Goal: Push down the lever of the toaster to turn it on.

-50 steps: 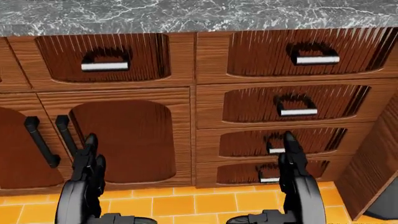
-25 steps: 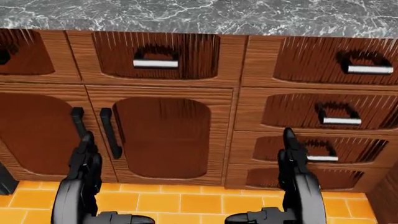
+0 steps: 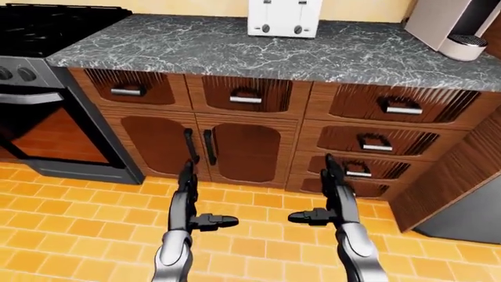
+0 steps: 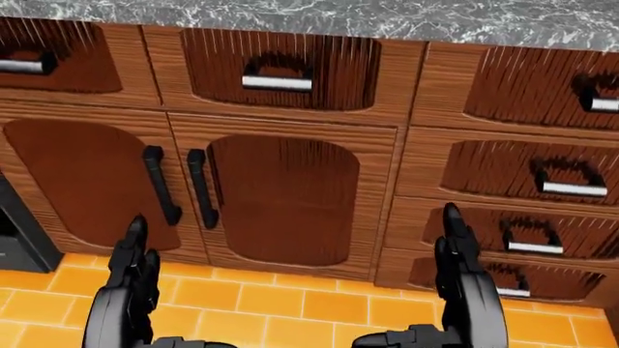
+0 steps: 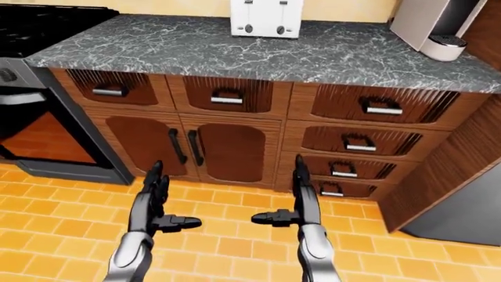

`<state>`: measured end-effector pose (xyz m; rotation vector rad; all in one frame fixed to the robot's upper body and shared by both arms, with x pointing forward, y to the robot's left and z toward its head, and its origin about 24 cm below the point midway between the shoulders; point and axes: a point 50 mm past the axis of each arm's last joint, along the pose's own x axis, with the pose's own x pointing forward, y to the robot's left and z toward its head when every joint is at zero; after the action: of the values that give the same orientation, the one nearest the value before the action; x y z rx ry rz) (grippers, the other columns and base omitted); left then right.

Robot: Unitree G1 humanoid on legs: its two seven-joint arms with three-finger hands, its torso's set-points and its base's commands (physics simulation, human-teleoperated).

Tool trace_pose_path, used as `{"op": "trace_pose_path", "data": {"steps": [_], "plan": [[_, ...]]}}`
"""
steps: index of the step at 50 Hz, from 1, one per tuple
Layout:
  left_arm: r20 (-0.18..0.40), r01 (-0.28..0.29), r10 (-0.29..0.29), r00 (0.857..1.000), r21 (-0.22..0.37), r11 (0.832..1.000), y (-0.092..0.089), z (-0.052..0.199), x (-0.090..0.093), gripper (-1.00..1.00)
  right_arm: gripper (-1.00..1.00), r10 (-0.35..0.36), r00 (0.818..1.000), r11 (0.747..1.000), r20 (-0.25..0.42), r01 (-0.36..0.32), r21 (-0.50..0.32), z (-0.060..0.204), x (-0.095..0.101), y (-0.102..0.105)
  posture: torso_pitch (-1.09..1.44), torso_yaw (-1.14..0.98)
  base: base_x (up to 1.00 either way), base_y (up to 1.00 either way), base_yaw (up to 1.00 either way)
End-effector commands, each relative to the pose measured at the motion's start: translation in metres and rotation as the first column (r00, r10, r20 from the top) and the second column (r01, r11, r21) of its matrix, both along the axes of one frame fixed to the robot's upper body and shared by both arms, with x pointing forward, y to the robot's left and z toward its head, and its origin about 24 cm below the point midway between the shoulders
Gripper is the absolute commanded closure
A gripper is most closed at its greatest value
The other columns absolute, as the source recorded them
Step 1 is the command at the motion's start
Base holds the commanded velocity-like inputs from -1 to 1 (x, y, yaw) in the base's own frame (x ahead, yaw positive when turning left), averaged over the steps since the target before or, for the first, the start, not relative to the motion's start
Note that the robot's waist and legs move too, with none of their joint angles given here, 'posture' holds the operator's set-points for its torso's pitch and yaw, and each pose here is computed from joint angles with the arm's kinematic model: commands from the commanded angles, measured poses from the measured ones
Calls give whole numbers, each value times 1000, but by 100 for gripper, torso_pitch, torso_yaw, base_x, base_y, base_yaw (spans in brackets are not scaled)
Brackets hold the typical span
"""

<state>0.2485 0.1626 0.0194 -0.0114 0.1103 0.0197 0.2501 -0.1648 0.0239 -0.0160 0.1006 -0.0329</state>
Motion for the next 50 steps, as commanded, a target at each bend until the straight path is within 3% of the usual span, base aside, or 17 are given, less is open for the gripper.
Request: {"op": "trace_pose_path", "data": {"steps": [1, 9, 13, 20, 27, 30, 33, 38, 42, 47, 50], "plan": [[117, 12, -12, 993, 4, 1000, -3, 25, 6, -100, -100, 0, 996, 1000, 94, 1, -7, 18, 4, 0, 0, 0, 0, 8, 0], [117, 14, -14, 993, 6, 1000, -2, 21, 8, -100, -100, -2, 995, 1000, 101, 4, -12, 18, 4, -1, 0, 0, 0, 4, 0], [120, 9, -11, 993, 15, 1000, -1, 27, 17, -100, -100, -5, 995, 1000, 100, 6, -15, 20, 6, -2, 0, 0, 0, 0, 0], [120, 1, 1, 993, -15, 1000, 4, 36, 36, -100, -100, -15, 995, 1000, 94, 16, -17, 27, 32, -3, 0, 0, 0, 0, 0], [153, -14, 19, 988, -30, 999, 11, 72, 67, -100, -100, -58, 987, 998, 148, 62, -20, 71, 58, -11, 0, 0, 0, 0, 0], [172, -14, 15, 985, -8, 1000, 15, 103, 77, -100, -100, -38, 987, 998, 154, 45, -39, 89, 70, -8, 0, 0, 0, 0, 0], [192, 2, -5, 981, 17, 1000, 17, 138, 88, -100, -100, -28, 984, 998, 175, 36, -45, 122, 77, -4, 0, 0, 0, 0, 0], [204, 23, -25, 979, 9, 1000, 16, 169, 98, -100, -100, 15, 982, 999, 189, -8, -38, 156, 79, 4, 0, 0, 0, 0, 0], [252, 57, -57, 966, 7, 998, 9, 205, 91, -100, -100, 31, 972, 999, 234, -24, -34, 193, 77, 4, 0, 0, 0, 0, 0], [294, 57, -57, 954, 6, 998, 11, 237, 80, -100, -100, 37, 950, 999, 311, -29, -30, 235, 66, 6, 0, 0, 0, 0, 0], [310, 74, -73, 948, 8, 997, 8, 245, 75, -100, -100, 52, 945, 998, 322, -39, -48, 240, 65, 10, 0, 0, 0, 0, 0]]}}
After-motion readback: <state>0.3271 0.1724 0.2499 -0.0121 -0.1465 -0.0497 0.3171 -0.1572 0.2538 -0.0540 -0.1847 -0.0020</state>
